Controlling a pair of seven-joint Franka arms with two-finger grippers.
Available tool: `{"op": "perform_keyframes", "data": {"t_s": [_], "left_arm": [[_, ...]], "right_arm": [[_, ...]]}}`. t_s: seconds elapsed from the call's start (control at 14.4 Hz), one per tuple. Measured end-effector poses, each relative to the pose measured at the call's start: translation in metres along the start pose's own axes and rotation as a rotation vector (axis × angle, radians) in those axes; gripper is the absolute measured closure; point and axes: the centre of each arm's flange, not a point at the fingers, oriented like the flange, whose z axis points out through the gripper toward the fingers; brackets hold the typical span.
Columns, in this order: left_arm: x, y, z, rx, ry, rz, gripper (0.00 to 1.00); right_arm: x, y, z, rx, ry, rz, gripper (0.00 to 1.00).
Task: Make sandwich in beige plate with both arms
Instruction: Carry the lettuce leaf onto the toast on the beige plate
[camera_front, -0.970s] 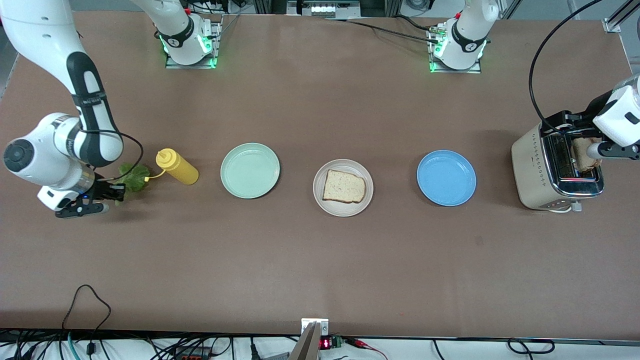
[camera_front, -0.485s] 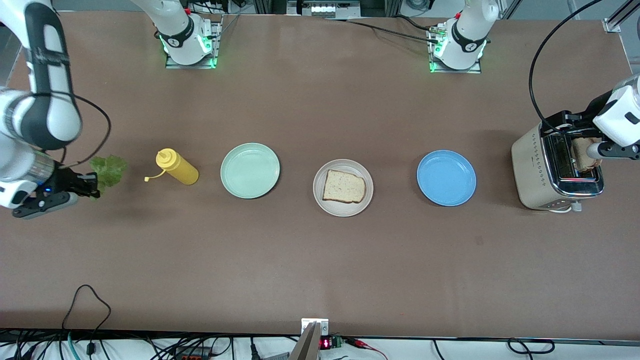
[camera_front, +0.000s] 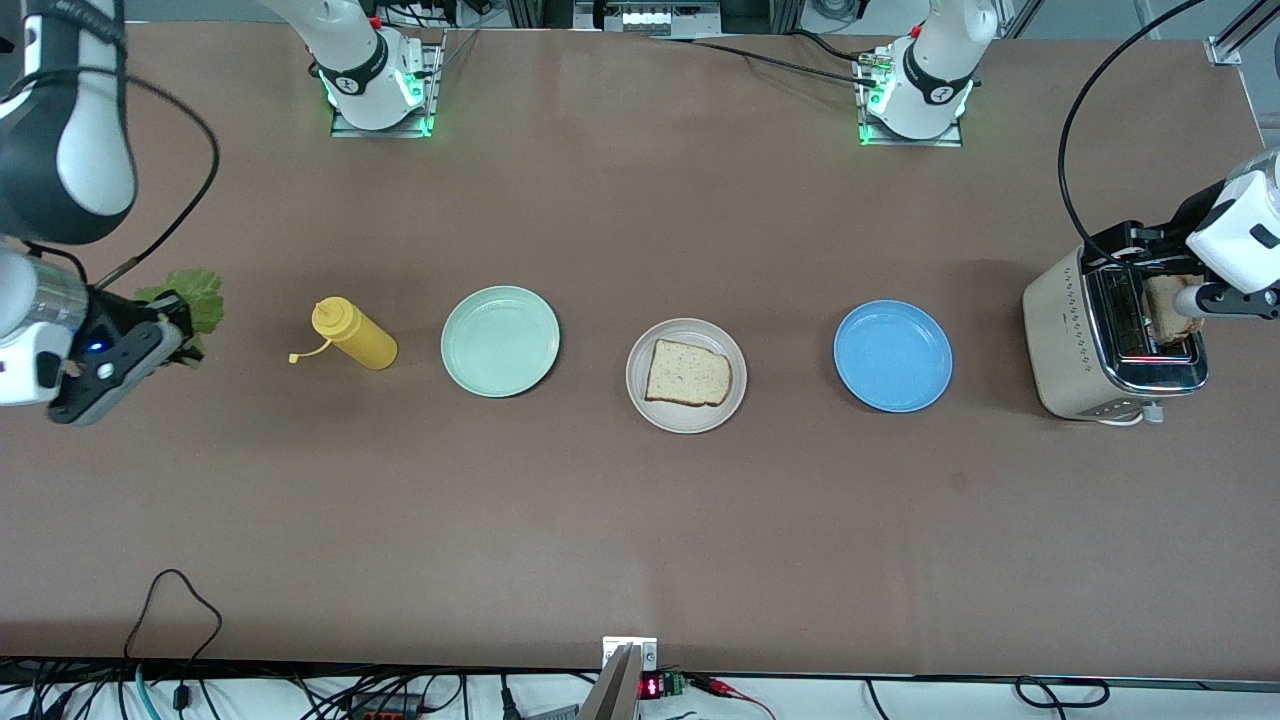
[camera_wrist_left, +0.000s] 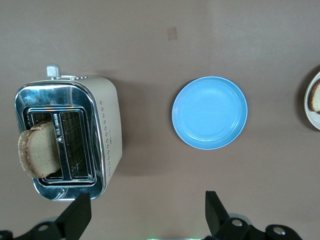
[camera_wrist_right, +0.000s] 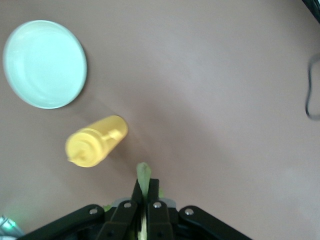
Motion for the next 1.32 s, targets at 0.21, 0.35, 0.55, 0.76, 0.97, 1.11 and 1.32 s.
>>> {"op": "perform_keyframes", "data": {"t_s": [0.21,0.35,0.55,0.76,0.97,1.11,1.32], "left_arm": [[0.000,0.000,0.000,0.000,0.000,0.000,0.00],[0.000,0.000,0.000,0.000,0.000,0.000,0.00],[0.000,0.000,0.000,0.000,-0.001,0.000,0.00],[0.000,0.000,0.000,0.000,-0.001,0.000,0.00],[0.000,0.000,0.000,0.000,0.000,0.000,0.00],[0.000,0.000,0.000,0.000,-0.002,0.000,0.00],[-0.002,-0.001,0.001,-0.001,-0.016,-0.002,0.00]], "right_arm": [[0.054,-0.052,-0.005,-0.008,0.000,-0.138,0.95],[0.096,-0.100,-0.002,0.021,0.026,-0.228,0.95],[0.146,-0.166,0.001,0.072,0.108,-0.325,0.95],[0.195,-0.218,0.015,0.046,0.174,-0.345,0.95],[0.250,-0.270,0.056,-0.004,0.244,-0.353,0.95],[0.280,-0.297,0.088,-0.045,0.292,-0.342,0.95],[0.312,-0.327,0.129,-0.072,0.347,-0.296,0.95]]}}
